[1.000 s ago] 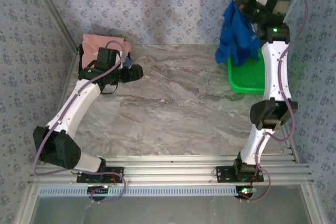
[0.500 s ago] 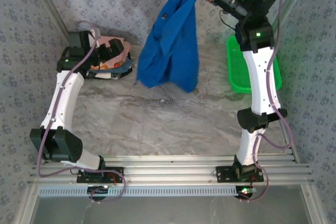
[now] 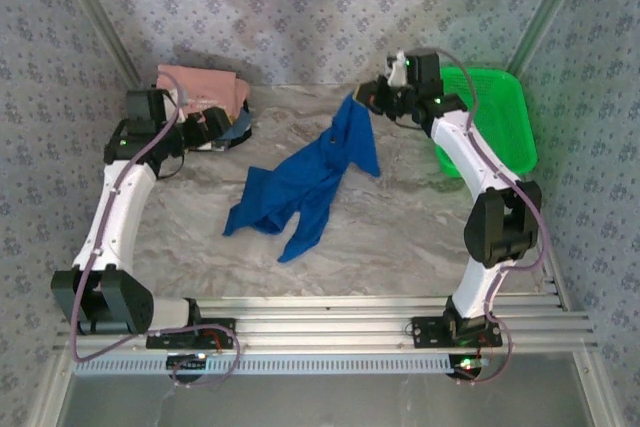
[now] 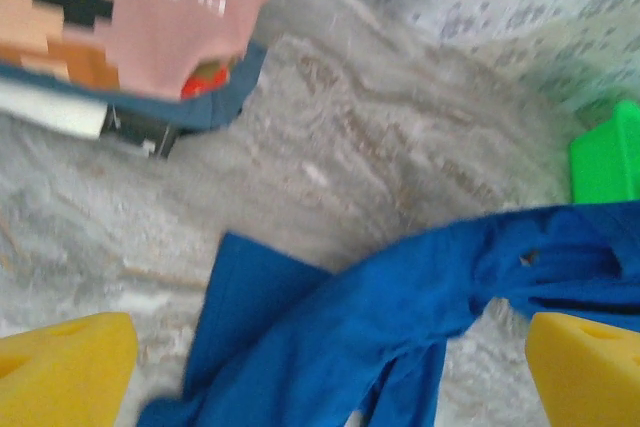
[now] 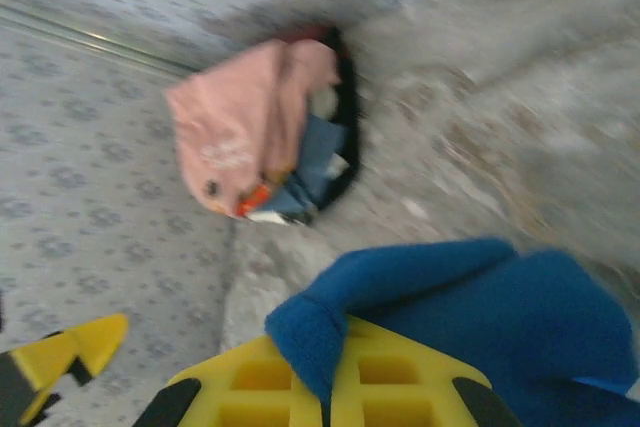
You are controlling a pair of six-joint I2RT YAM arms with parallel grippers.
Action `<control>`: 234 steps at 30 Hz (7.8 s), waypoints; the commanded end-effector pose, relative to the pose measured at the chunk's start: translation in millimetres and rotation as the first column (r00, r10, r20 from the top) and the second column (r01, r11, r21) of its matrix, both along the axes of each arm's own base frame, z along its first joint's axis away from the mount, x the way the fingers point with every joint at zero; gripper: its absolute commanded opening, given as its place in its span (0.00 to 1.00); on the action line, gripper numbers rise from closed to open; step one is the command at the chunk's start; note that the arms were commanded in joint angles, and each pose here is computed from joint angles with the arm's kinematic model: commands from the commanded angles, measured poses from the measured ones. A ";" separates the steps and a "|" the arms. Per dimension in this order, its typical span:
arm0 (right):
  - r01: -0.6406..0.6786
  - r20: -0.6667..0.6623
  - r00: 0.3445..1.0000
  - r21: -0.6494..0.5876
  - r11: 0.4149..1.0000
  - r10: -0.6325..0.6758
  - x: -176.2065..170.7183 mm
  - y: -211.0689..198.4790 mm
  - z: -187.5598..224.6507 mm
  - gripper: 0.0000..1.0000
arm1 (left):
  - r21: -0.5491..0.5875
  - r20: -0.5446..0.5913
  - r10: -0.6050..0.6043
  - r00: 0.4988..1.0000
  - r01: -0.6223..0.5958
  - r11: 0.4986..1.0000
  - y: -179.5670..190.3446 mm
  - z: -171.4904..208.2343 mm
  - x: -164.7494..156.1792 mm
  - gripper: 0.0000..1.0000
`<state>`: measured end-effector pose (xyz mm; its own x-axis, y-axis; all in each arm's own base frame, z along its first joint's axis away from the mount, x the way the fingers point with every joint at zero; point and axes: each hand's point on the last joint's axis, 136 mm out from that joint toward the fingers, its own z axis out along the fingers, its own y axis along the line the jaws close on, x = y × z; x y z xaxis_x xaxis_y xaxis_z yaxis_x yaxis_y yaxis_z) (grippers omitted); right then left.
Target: Fold and stack the t-shirts
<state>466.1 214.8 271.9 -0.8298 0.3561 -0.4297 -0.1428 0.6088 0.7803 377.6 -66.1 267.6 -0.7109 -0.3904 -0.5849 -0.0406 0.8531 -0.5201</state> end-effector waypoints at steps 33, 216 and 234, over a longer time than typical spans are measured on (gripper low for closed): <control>-0.017 -0.128 0.991 -0.347 0.938 -0.029 -71.8 -88.2 -111.1 0.15 | -0.125 -0.636 0.270 0.722 -0.442 0.888 -8.0 -220.7 -101.3 0.77; 0.492 -0.597 0.710 0.041 0.870 -0.374 -147.7 -33.3 -225.1 0.76 | -0.230 -0.658 -0.274 0.701 0.159 0.960 -199.1 -250.8 -80.2 0.10; 0.533 -0.635 0.679 0.083 0.842 -0.368 -132.8 -20.0 -234.1 0.63 | -0.246 -0.652 -0.286 0.702 0.161 0.956 -199.5 -250.9 -79.7 0.09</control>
